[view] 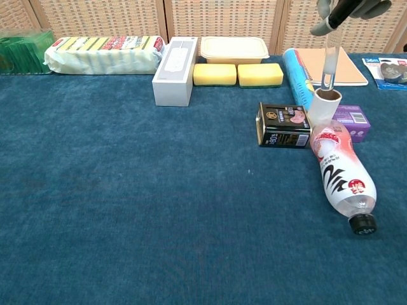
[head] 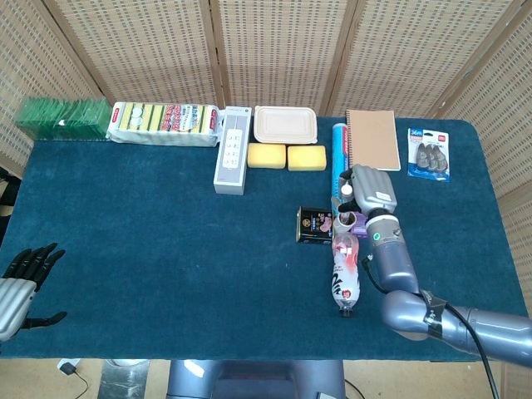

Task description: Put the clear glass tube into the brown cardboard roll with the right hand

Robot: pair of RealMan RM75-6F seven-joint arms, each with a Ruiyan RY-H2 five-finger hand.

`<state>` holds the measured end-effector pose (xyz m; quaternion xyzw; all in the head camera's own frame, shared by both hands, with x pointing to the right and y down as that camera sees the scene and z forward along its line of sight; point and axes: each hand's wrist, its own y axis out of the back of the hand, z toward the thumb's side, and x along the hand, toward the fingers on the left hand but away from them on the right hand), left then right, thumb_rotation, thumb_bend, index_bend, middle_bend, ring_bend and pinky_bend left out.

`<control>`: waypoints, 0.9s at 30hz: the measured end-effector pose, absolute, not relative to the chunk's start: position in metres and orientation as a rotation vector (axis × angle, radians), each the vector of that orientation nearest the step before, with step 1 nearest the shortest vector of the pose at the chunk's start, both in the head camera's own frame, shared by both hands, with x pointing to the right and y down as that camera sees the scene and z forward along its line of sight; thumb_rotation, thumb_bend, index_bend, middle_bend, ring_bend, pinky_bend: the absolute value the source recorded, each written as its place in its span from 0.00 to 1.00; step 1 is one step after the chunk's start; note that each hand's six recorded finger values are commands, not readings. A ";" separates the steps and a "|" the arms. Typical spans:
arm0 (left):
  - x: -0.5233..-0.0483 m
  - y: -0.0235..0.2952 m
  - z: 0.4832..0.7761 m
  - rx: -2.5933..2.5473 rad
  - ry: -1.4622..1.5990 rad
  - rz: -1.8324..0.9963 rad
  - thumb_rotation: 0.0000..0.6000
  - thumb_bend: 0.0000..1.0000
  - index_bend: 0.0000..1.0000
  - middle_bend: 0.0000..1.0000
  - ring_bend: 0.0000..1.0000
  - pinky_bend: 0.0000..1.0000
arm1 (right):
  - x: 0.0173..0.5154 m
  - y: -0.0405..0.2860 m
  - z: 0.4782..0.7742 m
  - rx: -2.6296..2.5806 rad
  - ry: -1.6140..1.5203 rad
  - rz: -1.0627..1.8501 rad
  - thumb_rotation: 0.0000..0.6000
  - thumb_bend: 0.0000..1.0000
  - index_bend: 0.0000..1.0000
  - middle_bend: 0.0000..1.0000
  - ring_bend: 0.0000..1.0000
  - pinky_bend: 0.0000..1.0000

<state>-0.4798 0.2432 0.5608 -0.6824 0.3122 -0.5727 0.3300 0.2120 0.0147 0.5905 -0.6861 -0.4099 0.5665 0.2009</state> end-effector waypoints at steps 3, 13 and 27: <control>-0.480 0.243 0.561 -1.784 0.816 -1.500 0.90 0.08 0.02 0.00 0.00 0.00 | 0.210 0.012 0.591 -1.927 -1.155 1.567 1.00 0.49 0.83 1.00 1.00 0.94; -0.479 0.241 0.565 -1.782 0.809 -1.514 0.90 0.08 0.02 0.00 0.00 0.00 | 0.210 0.008 0.603 -1.963 -1.169 1.568 1.00 0.49 0.83 1.00 1.00 0.94; -0.480 0.238 0.570 -1.782 0.803 -1.540 0.90 0.08 0.02 0.00 0.00 0.00 | 0.219 0.006 0.628 -1.977 -1.174 1.590 1.00 0.49 0.83 1.00 1.00 0.94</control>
